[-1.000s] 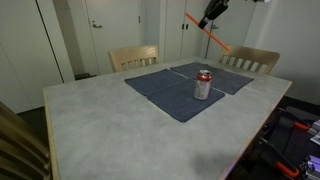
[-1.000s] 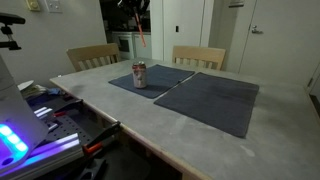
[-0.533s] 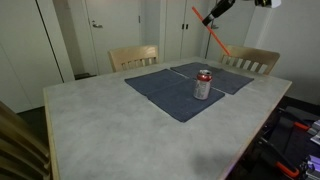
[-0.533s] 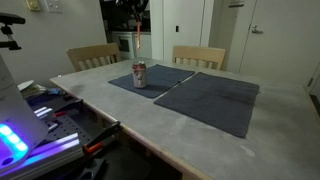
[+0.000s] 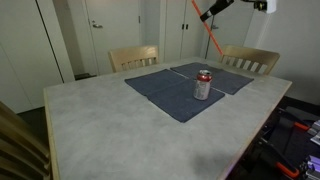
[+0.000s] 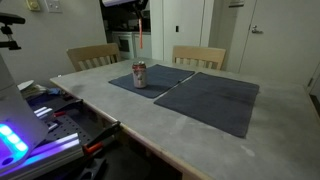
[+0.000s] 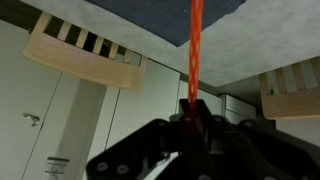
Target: Put the straw inside the can
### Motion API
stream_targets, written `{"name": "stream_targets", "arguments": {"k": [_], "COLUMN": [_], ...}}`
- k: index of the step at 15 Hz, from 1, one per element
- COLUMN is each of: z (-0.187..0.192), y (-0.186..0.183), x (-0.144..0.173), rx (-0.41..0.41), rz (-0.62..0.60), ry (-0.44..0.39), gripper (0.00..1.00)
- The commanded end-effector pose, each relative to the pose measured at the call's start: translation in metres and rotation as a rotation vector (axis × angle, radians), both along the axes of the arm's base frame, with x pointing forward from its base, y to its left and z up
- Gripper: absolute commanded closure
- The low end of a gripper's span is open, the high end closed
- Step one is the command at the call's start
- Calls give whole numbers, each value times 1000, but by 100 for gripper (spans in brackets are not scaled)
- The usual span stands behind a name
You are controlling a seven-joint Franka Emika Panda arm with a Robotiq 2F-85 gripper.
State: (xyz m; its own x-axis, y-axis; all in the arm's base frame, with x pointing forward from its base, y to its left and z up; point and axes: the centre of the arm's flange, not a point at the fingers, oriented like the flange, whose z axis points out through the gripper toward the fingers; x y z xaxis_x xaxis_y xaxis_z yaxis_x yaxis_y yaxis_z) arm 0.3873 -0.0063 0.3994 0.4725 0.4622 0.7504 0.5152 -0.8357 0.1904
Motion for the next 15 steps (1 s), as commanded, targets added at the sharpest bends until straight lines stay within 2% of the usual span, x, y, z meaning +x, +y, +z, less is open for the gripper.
{"name": "stream_targets", "arguments": {"k": [1,6,15], "z": [-39,-54,-93], "y": [0,-4,-1], "x": [-3,1,21], "rx": [35,89,122], "rz": [28,63,106], "ry": [-72,-71,-61], "gripper": [98,98,98]}}
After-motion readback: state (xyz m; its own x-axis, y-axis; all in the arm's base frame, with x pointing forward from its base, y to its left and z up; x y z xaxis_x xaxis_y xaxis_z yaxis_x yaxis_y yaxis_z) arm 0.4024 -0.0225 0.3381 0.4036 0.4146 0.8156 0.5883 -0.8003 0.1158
